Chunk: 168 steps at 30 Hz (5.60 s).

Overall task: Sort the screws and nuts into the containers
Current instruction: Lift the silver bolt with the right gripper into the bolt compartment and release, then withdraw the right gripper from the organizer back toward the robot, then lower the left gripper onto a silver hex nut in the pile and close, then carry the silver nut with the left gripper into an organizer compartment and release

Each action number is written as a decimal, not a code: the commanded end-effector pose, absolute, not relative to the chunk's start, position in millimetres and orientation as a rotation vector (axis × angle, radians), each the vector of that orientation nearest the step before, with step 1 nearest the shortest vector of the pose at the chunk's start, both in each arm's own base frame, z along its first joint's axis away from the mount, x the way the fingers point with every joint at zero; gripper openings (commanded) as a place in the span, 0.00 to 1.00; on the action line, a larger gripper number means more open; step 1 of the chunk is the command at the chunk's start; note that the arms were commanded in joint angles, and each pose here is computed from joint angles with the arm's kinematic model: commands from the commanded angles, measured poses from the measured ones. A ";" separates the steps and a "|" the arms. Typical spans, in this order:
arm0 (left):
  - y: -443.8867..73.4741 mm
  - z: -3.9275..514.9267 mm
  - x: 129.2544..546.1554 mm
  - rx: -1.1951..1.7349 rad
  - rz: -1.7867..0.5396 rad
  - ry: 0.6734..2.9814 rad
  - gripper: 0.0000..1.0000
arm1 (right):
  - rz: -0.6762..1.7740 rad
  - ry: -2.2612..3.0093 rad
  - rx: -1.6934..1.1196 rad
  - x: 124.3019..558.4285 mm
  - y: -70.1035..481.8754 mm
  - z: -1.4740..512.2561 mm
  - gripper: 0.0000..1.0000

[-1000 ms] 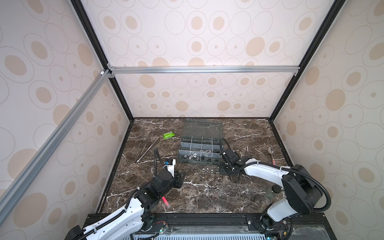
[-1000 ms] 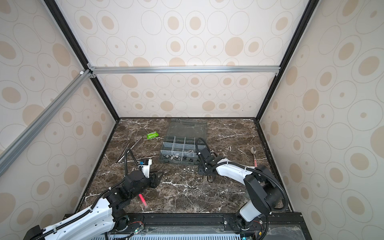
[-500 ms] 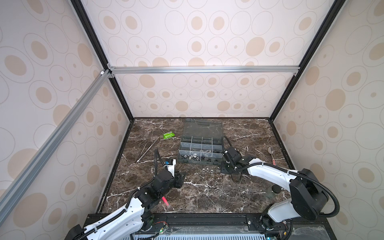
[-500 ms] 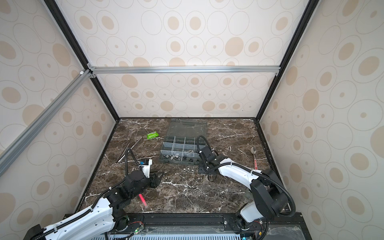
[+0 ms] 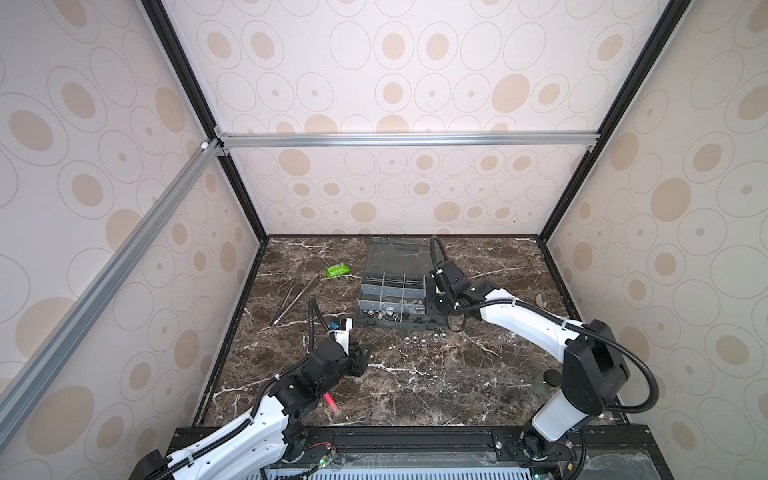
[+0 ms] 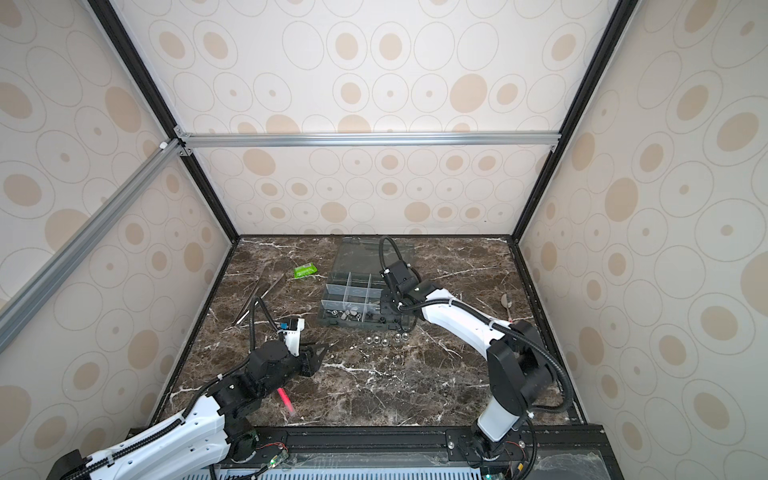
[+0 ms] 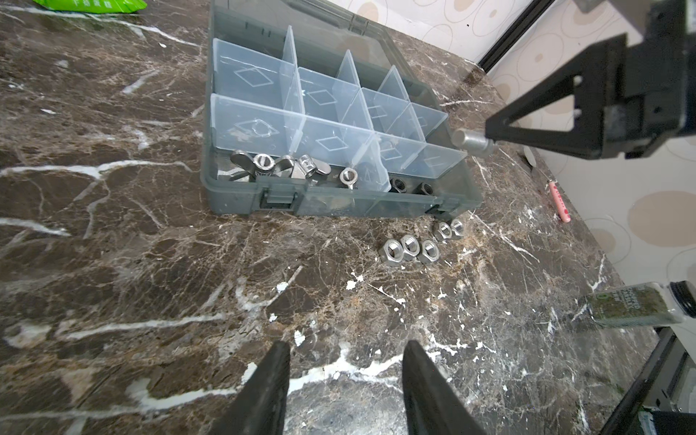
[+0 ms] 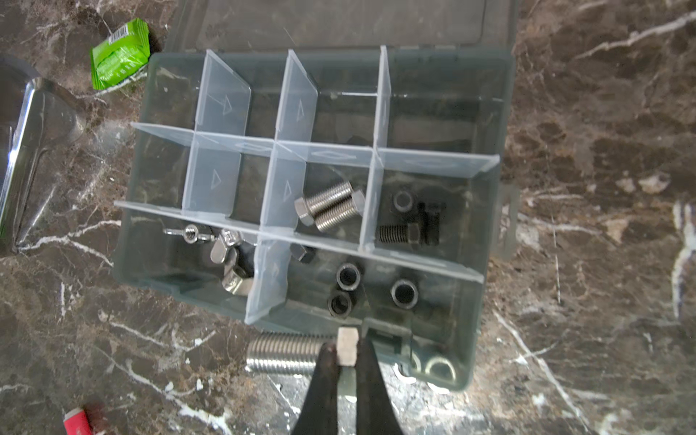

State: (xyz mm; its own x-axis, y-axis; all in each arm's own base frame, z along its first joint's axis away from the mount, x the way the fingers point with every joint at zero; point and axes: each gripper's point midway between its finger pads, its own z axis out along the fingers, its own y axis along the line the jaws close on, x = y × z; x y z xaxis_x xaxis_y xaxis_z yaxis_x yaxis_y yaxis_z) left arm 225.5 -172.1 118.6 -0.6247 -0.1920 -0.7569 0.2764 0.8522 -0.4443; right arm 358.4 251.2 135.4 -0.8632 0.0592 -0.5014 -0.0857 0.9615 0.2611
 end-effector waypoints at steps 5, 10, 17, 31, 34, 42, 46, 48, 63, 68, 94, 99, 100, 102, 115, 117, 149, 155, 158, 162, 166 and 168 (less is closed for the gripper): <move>-172.2 126.3 228.3 0.026 -0.711 2.105 0.49 | 0.333 2.572 -0.089 400.4 273.0 142.5 0.07; -172.7 125.8 228.2 0.031 -0.712 2.103 0.49 | 0.311 2.591 -0.098 418.7 281.7 134.7 0.07; -173.2 125.0 227.3 0.028 -0.722 2.103 0.49 | 0.262 2.620 -0.086 422.2 278.5 118.5 0.07; -172.7 125.8 226.5 0.015 -0.735 2.098 0.49 | 0.212 2.660 -0.054 415.1 263.8 102.6 0.29; -173.1 126.1 226.3 0.012 -0.741 2.098 0.49 | 0.222 2.657 -0.052 415.0 264.0 105.8 0.35; -174.1 125.1 225.6 0.009 -0.749 2.104 0.49 | 0.250 2.628 -0.052 410.2 261.8 120.4 0.39; -174.6 124.7 226.3 0.008 -0.749 2.104 0.49 | 0.288 2.612 -0.039 402.4 258.5 127.8 0.39; -175.1 126.0 227.3 0.009 -0.748 2.102 0.49 | 0.314 2.610 -0.038 396.5 257.2 130.3 0.40; -190.3 122.7 235.3 0.060 -0.752 2.133 0.50 | 0.234 2.617 0.063 317.0 188.5 126.2 0.40; -198.7 118.3 239.6 0.095 -0.750 2.155 0.50 | 0.201 2.627 0.151 288.9 163.0 115.4 0.40; -278.4 72.5 277.6 0.501 -0.484 2.431 0.45 | 0.243 2.629 0.319 250.2 137.8 96.8 0.40; -286.2 62.3 285.9 0.515 -0.413 2.457 0.42 | 0.239 2.620 0.331 245.7 132.5 98.2 0.40; -287.0 61.1 287.9 0.514 -0.402 2.460 0.42 | 0.236 2.621 0.331 244.4 131.7 97.8 0.40; -290.3 57.6 290.4 0.522 -0.387 2.466 0.40 | 0.234 2.620 0.336 242.2 129.6 97.4 0.40; -291.7 32.0 292.2 0.571 -0.260 2.504 0.29 | 0.230 2.621 0.362 235.3 123.6 91.7 0.40; -289.9 29.4 291.5 0.572 -0.244 2.507 0.27 | 0.233 2.622 0.362 234.5 123.8 90.7 0.40; -294.3 39.3 276.8 0.651 -0.236 2.496 0.43 | 0.229 2.626 0.373 237.3 125.4 86.0 0.40; -296.1 31.6 277.7 0.668 -0.195 2.511 0.42 | 0.223 2.625 0.376 235.6 123.5 85.9 0.40; -293.8 26.1 278.0 0.673 -0.144 2.530 0.41 | 0.224 2.621 0.381 235.7 123.0 85.9 0.40; -295.5 24.0 276.0 0.683 -0.140 2.532 0.38 | 0.228 2.625 0.382 234.5 123.3 84.8 0.40; -293.7 22.1 272.0 0.690 -0.131 2.540 0.33 | 0.226 2.622 0.383 234.1 122.3 85.4 0.40; -292.7 21.1 268.8 0.692 -0.132 2.539 0.29 | 0.226 2.618 0.386 234.2 121.8 85.7 0.40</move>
